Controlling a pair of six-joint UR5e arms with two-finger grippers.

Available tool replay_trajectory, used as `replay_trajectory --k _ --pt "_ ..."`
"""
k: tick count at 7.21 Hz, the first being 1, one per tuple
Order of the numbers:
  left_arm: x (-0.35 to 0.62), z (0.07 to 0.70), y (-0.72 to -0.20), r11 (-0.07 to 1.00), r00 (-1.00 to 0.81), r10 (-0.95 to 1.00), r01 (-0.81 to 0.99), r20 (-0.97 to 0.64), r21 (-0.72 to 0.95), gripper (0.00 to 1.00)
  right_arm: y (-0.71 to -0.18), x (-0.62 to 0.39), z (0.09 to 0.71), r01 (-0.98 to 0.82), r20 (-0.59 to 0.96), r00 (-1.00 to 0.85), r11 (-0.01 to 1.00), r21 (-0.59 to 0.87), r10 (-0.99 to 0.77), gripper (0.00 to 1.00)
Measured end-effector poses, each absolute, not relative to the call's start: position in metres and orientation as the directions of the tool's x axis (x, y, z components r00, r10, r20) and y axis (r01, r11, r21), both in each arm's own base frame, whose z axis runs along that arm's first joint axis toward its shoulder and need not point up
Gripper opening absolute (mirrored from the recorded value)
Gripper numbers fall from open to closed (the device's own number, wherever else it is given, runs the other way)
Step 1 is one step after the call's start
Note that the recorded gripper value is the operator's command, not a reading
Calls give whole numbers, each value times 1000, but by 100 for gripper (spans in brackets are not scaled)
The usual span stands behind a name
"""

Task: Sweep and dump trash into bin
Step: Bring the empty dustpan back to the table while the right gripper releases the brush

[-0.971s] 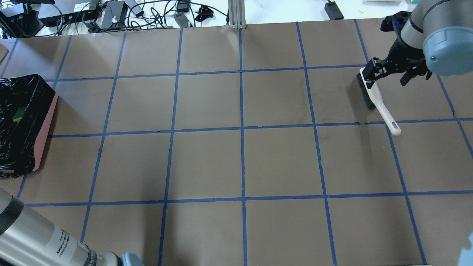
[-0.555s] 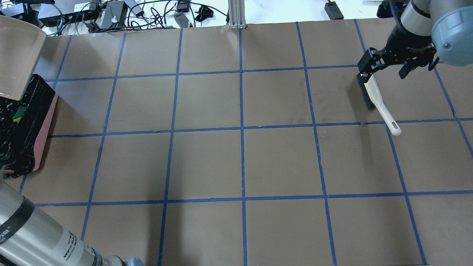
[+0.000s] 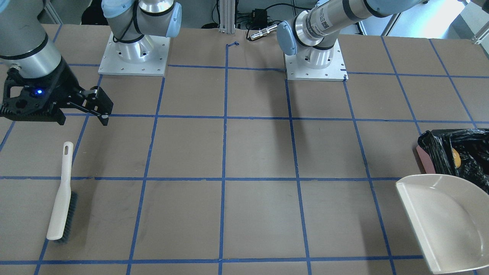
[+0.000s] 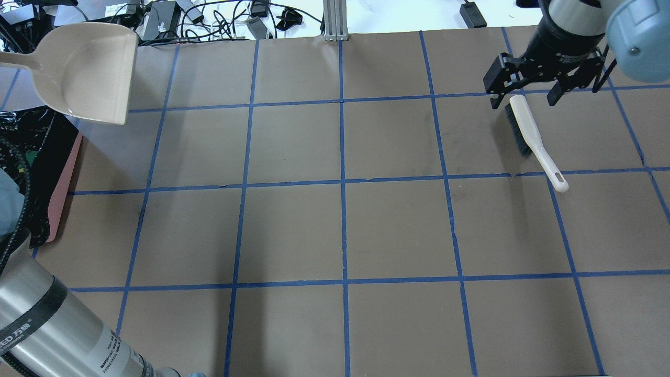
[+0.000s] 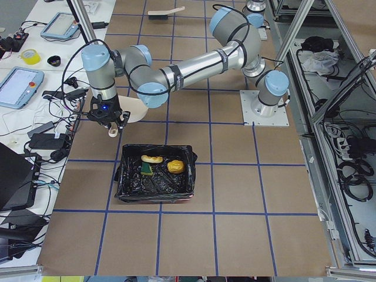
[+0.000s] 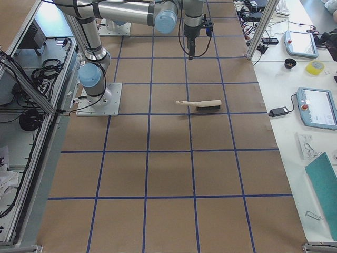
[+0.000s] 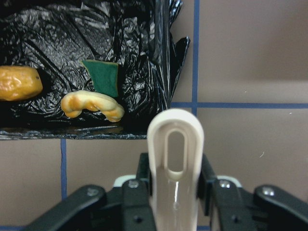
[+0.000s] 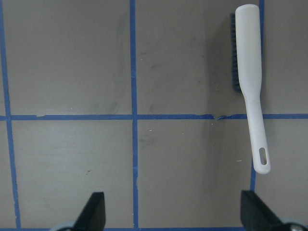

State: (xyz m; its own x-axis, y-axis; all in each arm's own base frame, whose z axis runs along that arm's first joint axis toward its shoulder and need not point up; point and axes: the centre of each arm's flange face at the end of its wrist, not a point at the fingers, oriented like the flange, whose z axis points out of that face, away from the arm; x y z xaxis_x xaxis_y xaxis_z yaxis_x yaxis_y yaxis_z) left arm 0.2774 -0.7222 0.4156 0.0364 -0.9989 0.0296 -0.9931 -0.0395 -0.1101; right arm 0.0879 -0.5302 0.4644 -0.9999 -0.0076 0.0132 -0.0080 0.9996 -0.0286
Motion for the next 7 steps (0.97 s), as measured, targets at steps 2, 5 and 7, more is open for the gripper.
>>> replay_trajectory --k 2,5,7 --pt "246 358 -740 -46 49 -997 -998 -64 -38 0 -523 108 471 -22 20 -1000 999 -35 -21 100" --pt "207 284 -747 -1 11 -979 -999 -203 -46 0 -517 112 475 -18 13 -1000 999 -27 -18 100" --pt "179 263 -751 34 -20 -973 -998 -231 -57 0 -512 113 477 3 2 -1000 1000 -17 3 100"
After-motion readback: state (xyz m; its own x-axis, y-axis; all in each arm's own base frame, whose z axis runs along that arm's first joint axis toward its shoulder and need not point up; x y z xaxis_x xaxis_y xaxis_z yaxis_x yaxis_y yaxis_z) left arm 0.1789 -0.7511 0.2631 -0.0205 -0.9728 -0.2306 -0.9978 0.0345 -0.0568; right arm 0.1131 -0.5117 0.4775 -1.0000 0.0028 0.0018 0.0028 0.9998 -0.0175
